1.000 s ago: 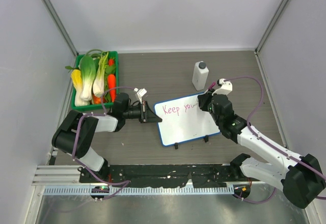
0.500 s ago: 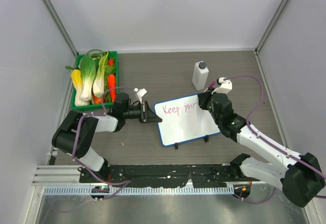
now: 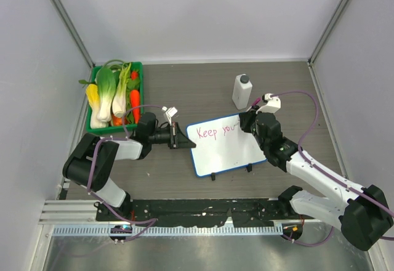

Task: Write a sentence on the whiteboard
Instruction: Write on the whiteboard with the whiteboard.

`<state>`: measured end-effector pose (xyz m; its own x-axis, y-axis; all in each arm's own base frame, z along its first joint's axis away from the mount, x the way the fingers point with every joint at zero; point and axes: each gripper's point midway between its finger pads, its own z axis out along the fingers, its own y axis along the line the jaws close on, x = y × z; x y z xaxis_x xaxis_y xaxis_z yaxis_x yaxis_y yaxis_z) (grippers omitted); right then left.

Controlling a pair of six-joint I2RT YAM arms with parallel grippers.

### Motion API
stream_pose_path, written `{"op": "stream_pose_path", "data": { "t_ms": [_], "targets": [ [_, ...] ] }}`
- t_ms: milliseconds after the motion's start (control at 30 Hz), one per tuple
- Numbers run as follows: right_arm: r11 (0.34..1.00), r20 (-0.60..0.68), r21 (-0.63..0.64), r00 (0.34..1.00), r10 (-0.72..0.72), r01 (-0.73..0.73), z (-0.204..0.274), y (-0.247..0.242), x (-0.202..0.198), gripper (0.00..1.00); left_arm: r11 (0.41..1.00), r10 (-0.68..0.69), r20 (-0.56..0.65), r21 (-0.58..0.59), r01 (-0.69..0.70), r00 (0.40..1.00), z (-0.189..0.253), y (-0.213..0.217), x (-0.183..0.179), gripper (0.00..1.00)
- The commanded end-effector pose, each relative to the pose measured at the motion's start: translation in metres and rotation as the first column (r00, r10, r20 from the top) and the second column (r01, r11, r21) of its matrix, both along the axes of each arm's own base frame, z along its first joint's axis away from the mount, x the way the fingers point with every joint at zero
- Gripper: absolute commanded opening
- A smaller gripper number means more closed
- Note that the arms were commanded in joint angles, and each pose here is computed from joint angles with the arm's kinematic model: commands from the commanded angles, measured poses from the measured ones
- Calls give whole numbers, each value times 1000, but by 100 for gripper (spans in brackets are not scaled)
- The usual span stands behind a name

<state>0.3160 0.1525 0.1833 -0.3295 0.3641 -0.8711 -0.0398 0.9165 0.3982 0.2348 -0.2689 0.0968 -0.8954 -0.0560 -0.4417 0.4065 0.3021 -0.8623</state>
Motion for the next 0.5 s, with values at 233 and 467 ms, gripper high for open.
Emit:
{"op": "stream_pose_path", "data": {
  "t_ms": [233, 467],
  "targets": [
    [1000, -26, -24, 1000, 10, -10, -13, -5, -8, 1, 999, -3, -48, 50, 5, 999, -16, -2, -6, 0],
    [1000, -23, -31, 1000, -6, 5, -14, -10, -10, 2, 999, -3, -50, 52, 6, 999, -17, -2, -6, 0]
  ]
}}
